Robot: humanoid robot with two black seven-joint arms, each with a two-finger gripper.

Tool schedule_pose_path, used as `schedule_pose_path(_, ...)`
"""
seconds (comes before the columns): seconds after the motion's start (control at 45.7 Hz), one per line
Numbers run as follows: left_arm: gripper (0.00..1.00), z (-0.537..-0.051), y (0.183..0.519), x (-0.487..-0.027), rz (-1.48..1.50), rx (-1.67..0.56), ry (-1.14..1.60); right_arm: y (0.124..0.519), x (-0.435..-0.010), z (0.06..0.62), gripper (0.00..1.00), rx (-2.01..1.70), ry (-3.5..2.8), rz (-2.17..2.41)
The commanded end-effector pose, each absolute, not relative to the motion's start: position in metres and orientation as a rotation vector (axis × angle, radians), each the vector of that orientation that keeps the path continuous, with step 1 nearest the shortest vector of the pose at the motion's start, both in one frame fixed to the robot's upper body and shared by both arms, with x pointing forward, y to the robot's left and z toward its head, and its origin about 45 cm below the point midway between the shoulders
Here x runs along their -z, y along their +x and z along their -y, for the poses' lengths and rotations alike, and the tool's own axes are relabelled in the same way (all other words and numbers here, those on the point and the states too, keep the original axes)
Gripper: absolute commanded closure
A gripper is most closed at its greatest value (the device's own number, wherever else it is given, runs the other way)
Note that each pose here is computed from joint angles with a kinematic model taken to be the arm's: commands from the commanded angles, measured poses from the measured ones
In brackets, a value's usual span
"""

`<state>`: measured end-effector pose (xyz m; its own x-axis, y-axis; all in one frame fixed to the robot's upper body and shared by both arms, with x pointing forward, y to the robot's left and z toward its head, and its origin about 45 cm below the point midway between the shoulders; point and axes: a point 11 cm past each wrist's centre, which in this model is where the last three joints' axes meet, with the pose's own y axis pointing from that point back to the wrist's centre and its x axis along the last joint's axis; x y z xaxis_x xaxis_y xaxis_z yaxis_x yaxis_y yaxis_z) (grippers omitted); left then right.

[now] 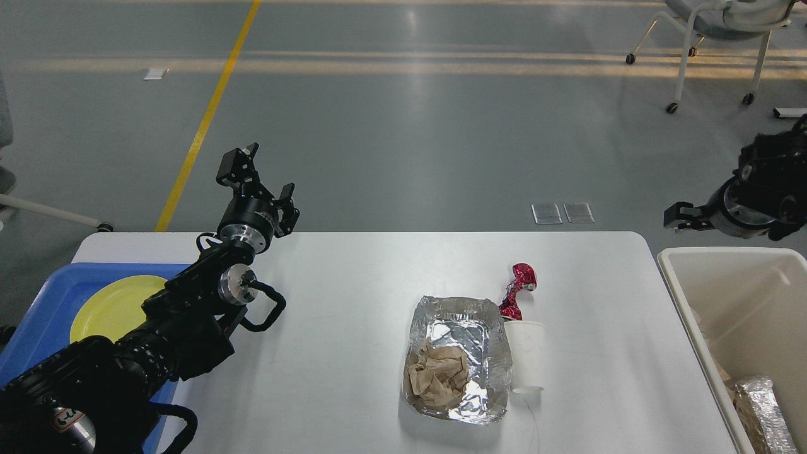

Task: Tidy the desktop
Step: 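Swing the right gripper over toward the red wrapper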

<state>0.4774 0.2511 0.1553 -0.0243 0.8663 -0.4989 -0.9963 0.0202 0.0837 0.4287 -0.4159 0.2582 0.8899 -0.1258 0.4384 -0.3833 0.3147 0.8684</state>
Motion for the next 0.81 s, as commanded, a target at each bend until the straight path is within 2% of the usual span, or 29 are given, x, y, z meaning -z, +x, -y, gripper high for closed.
schedule_pose_path(0.0, 0.00, -0.251, 0.477, -0.155, -0.478, -1.533, -0.342, 0.428, -0.303, 0.368, 0.00, -0.186, 1.396, 0.422)
schedule_pose_path(0.263, 0.00, -0.251, 0.477, -0.155, -0.478, -1.533, -0.342, 0.391, -0.395, 0.259, 0.00, -0.202, 1.794, 0.118)
schedule_pose_path(0.481, 0.00, -0.251, 0.477, -0.155, -0.478, -1.533, -0.342, 0.367, -0.455, 0.205, 0.00, -0.374, 1.985, 0.073)
schedule_pose_path(0.635, 0.00, -0.251, 0.477, -0.155, -0.478, -1.533, -0.342, 0.339, -0.483, 0.179, 0.00, -0.462, 2.026, 0.003)
schedule_pose_path(0.788, 0.00, -0.251, 0.477, -0.155, -0.478, -1.533, -0.342, 0.323, -0.491, 0.163, 0.00, -0.498, 2.038, -0.053)
